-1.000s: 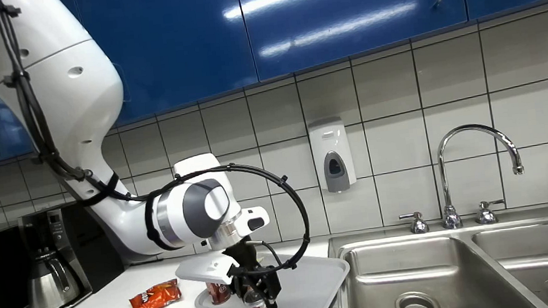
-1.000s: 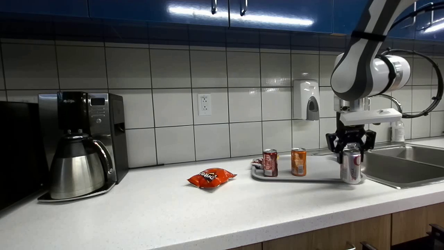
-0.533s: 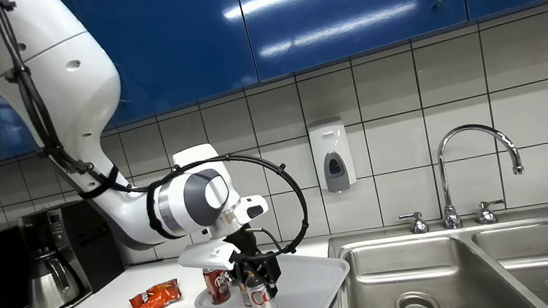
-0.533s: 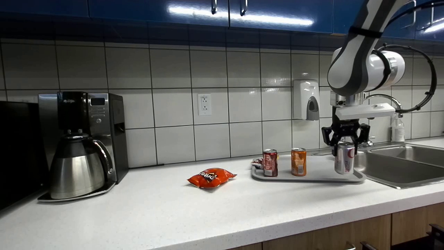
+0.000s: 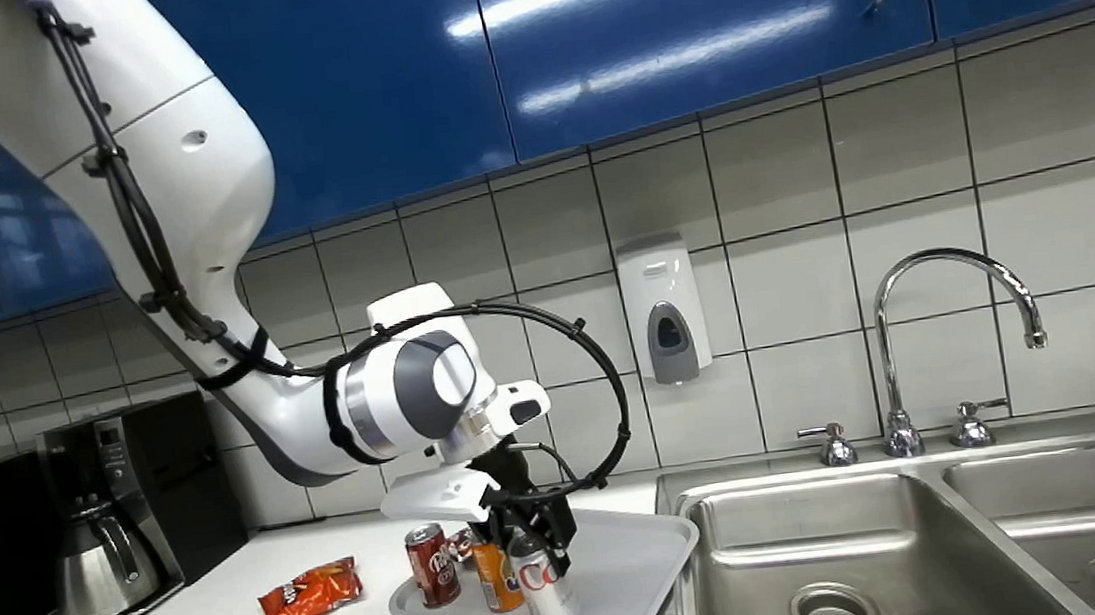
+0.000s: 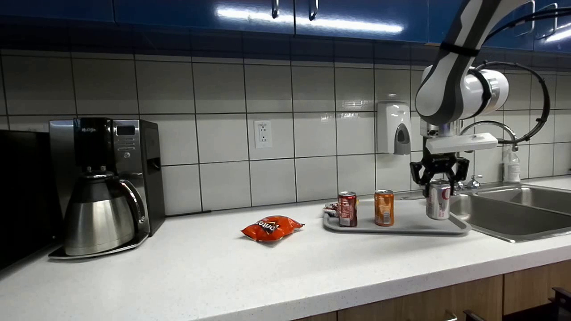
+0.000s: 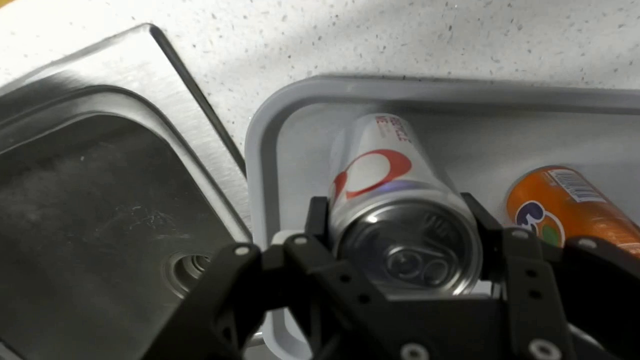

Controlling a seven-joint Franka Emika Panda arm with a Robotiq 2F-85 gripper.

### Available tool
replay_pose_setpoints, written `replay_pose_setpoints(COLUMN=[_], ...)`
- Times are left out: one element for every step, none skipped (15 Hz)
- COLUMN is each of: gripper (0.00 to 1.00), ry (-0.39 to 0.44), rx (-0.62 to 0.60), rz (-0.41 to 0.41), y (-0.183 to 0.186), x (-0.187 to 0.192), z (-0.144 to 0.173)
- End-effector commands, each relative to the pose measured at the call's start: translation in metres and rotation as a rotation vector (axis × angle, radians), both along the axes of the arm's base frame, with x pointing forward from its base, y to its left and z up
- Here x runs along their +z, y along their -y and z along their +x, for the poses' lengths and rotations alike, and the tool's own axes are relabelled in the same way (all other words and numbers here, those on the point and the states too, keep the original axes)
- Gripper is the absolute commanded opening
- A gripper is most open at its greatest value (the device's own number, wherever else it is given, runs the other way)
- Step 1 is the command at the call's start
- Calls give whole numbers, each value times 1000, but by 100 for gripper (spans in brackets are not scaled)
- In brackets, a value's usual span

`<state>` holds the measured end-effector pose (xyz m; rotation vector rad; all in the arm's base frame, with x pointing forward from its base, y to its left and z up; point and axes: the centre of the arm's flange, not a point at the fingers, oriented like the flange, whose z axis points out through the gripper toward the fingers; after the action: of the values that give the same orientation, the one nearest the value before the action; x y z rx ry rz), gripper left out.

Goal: Put the cans on the grey tray.

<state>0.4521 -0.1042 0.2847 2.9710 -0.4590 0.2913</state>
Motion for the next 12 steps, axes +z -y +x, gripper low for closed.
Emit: replay_pose_setpoints(gripper=[39,39,39,39,39,39,39,39,39,39,39,39], ry=[6,3,0,-1,-4,-5,-6,-8,-9,-10,-10,-13], rx=[-3,-6,-10,-14,-17,-21,-25,-28,-32,-35,-37,-38], rz=[-9,-9,-9,-8,-8,-8,-7,-7,-7,-8,-9,-8], y=[12,14,16,18,19,21,23,24,25,27,28,29], x=[-6,-8,-10,-12,-14,-16,-17,-19,-20,-21,-21,-22], z=[26,30,33,36,39,41,43,45,46,47,48,48])
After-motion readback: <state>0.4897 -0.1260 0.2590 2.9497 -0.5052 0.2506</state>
